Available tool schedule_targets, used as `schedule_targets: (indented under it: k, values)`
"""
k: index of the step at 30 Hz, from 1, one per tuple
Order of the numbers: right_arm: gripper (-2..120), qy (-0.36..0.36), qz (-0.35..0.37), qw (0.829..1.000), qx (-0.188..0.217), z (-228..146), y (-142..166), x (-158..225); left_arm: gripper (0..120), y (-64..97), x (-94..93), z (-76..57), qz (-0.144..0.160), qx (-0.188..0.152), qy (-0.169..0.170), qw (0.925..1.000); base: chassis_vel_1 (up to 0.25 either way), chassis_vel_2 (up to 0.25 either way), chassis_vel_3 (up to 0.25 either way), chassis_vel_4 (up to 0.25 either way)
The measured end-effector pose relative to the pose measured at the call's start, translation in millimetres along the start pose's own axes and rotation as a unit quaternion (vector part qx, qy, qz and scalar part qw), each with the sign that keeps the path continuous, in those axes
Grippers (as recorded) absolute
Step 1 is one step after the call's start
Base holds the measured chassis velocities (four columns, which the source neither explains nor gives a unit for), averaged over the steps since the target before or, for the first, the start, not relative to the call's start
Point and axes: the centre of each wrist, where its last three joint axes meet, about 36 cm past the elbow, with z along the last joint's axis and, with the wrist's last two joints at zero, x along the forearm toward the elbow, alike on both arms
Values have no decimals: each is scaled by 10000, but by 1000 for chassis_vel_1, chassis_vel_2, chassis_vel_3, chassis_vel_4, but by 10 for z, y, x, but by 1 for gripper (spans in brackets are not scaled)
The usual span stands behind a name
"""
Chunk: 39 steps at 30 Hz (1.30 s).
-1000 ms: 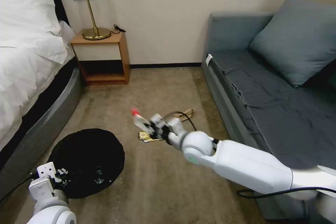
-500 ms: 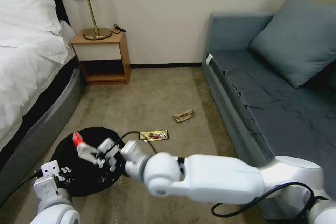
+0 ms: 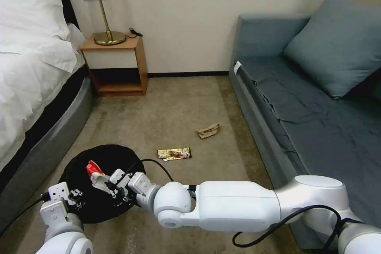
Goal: Pick up the trash bin, then pick up the garbage on the floor and place it into the trash bin.
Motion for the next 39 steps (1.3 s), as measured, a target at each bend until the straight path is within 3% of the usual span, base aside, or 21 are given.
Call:
schedule_targets:
  k: [6, 8, 12, 13, 16, 17, 20, 21, 22, 30, 39]
  values:
    - [53, -201, 135, 9997, -55, -117, -107, 101, 3, -5, 3, 5, 8, -4, 2, 10000, 0, 0, 0, 0]
    - [54, -378, 262, 9989, -112, -205, -194, 161, 3, -2, 4, 5, 4, -5, 0, 10000, 0, 0, 0, 0]
    - [75, -1282, 1121, 9845, -418, -522, -744, 604, 3, 15, 11, -7, 5, 6, -33, 10000, 0, 0, 0, 0]
    - [75, -1282, 1121, 9845, -418, -522, -744, 604, 3, 15, 11, -7, 5, 6, -33, 10000, 0, 0, 0, 0]
    - [90, -1992, 2204, 9543, -332, -489, -1150, 1201, 3, 25, 22, -11, 34, 20, -73, 10000, 0, 0, 0, 0]
    - [90, -1992, 2204, 9543, -332, -489, -1150, 1201, 3, 25, 22, -11, 34, 20, -73, 10000, 0, 0, 0, 0]
    - [99, -2394, 3037, 9221, -161, -355, -1255, 1721, 3, 31, 26, -4, 60, 16, -96, 9999, 0, 0, 0, 0]
    - [99, -2538, 3358, 9071, -84, -266, -1242, 1892, 3, 38, 26, -2, 74, 20, -102, 9999, 0, 0, 0, 0]
    - [99, -2538, 3358, 9071, -84, -266, -1242, 1892, 3, 38, 26, -2, 74, 20, -102, 9999, 0, 0, 0, 0]
    - [100, -2593, 4658, 8455, -311, 238, -799, 2417, 3, 83, 29, -7, 77, 14, -148, 9999, 0, 0, 0, 0]
    - [100, -2264, 5168, 8213, -848, 634, -169, 2288, 3, 88, 50, -23, 104, 12, -201, 9997, 0, 0, 0, 0]
